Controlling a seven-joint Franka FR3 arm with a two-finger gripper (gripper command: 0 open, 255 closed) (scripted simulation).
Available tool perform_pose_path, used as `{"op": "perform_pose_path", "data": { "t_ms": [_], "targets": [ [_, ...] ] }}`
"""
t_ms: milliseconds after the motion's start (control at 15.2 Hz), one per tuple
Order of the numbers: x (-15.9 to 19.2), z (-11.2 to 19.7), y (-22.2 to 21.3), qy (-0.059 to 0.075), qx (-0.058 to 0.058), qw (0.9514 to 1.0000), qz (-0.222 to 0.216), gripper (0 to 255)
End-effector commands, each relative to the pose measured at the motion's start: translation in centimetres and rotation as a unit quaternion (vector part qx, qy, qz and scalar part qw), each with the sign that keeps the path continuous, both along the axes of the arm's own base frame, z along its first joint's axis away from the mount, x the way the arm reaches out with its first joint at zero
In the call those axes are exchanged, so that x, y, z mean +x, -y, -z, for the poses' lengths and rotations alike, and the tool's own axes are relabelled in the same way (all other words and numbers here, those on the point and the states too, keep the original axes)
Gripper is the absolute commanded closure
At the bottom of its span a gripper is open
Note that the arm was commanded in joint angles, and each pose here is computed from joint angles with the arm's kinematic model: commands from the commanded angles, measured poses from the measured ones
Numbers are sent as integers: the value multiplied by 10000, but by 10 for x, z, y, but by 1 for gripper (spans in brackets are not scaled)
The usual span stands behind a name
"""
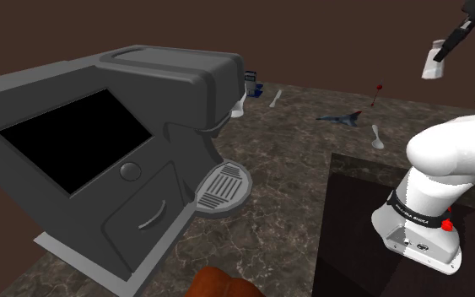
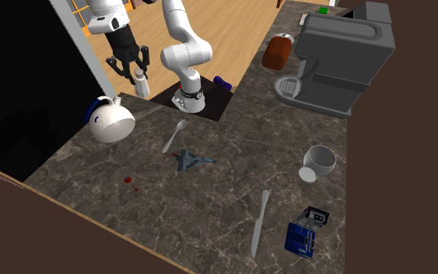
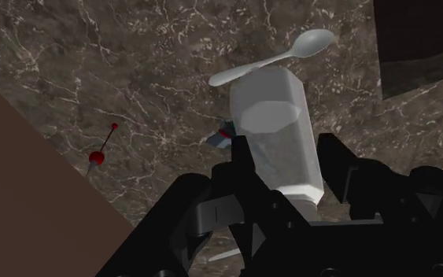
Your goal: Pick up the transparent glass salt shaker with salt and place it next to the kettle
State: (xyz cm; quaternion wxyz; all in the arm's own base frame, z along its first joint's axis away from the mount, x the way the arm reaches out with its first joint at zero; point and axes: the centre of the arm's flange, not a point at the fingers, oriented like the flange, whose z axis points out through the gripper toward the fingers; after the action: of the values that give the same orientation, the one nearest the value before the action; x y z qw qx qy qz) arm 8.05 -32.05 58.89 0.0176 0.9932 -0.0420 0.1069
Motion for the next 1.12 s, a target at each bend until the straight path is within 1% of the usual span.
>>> {"op": "perform_pose_path", "data": {
  "t_ms": [0,1056],
  "targets": [
    [-29,2,-3,-3,3,10000,-3,255],
    [-237,2,-39,-3,3,10000,-3,255]
  ]
}}
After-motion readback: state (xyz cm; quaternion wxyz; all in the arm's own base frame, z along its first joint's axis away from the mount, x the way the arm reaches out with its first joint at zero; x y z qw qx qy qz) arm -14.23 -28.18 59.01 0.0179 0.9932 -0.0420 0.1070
